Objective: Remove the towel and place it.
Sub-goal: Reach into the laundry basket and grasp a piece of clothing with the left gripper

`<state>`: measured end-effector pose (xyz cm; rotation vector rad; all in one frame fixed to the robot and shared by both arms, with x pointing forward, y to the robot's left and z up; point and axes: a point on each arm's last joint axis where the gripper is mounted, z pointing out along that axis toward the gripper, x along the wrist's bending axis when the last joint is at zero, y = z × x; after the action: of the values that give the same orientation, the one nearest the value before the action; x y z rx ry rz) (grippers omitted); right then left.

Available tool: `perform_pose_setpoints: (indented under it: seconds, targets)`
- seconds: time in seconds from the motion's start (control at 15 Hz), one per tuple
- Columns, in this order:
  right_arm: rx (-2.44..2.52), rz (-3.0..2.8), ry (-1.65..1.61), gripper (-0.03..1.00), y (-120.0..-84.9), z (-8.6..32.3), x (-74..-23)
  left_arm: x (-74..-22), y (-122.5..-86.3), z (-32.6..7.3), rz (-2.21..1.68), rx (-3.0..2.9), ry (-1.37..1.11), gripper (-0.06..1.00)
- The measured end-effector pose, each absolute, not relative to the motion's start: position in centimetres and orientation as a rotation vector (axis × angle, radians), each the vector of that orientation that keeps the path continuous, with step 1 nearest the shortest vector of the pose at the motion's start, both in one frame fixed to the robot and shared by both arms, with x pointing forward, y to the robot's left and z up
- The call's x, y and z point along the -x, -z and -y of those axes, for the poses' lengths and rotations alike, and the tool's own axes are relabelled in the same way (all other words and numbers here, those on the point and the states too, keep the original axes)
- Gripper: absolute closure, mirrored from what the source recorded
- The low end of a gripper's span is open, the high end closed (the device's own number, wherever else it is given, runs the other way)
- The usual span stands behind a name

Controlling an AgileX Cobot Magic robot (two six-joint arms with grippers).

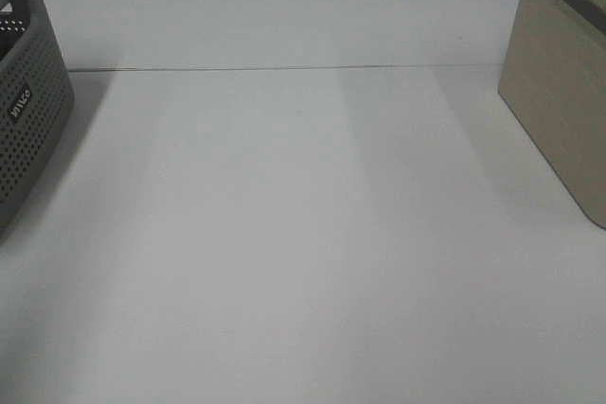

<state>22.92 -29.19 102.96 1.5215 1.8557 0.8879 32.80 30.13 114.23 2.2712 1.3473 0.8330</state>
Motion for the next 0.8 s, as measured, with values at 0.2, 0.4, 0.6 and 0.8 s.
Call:
perform_pose_setpoints:
  seconds: [0.2, 0.4, 0.6, 0.8]
  targets:
    - [-1.521, -1.856, -0.888, 0.20, -103.0, 29.2, -22.9, -37.5, -117.9, -30.5, -1.127, -2.455, -0.904, -0.05]
    - [-1.521, -1.856, -0.888, 0.20, -103.0, 29.2, -22.9, -42.2, -120.0, -32.1, -1.048, -2.662, -1.049, -0.04]
    - [-1.521, -1.856, -0.888, 0.20, -103.0, 29.2, -22.9, -47.3, -119.6, -33.8, -0.959, -2.929, -1.089, -0.02]
    - [-1.521, -1.856, -0.888, 0.20, -103.0, 29.2, -22.9, -52.4, -117.5, -34.9, -0.817, -3.143, -1.089, -0.02]
